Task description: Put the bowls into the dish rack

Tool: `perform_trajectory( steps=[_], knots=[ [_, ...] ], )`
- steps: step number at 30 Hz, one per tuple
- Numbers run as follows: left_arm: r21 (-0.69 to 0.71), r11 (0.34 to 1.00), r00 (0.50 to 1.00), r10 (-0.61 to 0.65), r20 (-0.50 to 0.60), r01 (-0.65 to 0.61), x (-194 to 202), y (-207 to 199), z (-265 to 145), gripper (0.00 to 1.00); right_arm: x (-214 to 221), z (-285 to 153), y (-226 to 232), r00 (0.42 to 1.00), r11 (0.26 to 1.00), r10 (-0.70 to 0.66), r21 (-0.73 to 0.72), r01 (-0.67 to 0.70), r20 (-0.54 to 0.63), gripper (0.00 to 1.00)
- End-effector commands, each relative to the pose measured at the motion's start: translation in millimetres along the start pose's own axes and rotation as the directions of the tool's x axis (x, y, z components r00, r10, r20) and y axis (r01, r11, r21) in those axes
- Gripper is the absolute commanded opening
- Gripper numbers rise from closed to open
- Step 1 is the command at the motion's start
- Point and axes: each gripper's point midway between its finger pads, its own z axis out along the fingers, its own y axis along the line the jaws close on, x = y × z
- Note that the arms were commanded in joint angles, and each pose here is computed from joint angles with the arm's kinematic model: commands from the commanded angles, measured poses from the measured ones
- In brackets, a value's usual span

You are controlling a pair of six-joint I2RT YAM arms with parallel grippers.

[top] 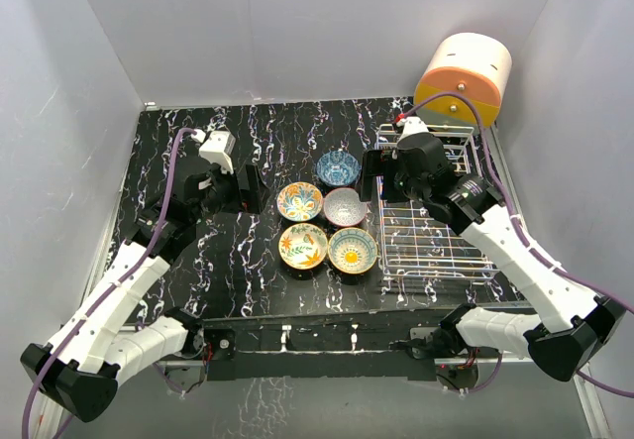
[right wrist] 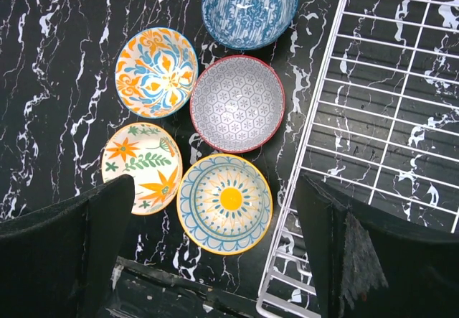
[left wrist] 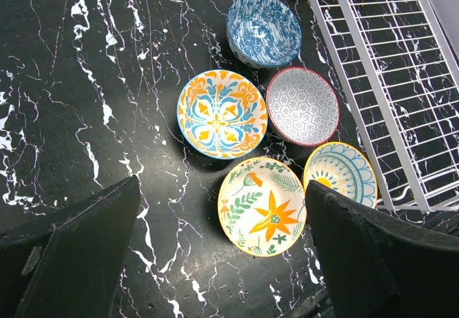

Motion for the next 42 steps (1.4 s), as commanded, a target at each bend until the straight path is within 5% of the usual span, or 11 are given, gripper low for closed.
perform_trajectory(
  steps=[1,11,23,28,42],
  knots=[
    [0.015,1.0,1.0,0.001,0.031,-0.002,-11.7,-5.2,-6.2,0.97,-30.2,-16.9,9.6,0.995,0.999,-0.016,-0.036,0.02,0.103,0.98],
    [0.009,1.0,0.999,0.006,0.032,-0.006,-8.4,-3.2,-7.7,0.97,-29.7,-30.6,24.8,0.975,0.973,-0.134,-0.164,0.163,0.175,0.98],
    [-0.001,1.0,0.999,-0.008,0.047,0.008,-5.4,-0.1,-14.0,0.97,62.8,-18.4,68.2,0.961,0.936,-0.255,-0.278,0.216,-0.11,0.73],
    [-0.002,1.0,0.999,-0.011,0.047,0.012,-4.8,0.3,-12.7,0.97,114.8,-22.6,99.4,0.92,0.91,-0.349,-0.299,0.287,-0.178,0.72],
    [-0.068,0.997,0.988,-0.015,0.156,0.026,-27.2,11.0,-39.5,0.97,180.6,36.6,73.8,0.856,0.901,-0.431,-0.186,0.392,-0.284,0.7]
  ],
)
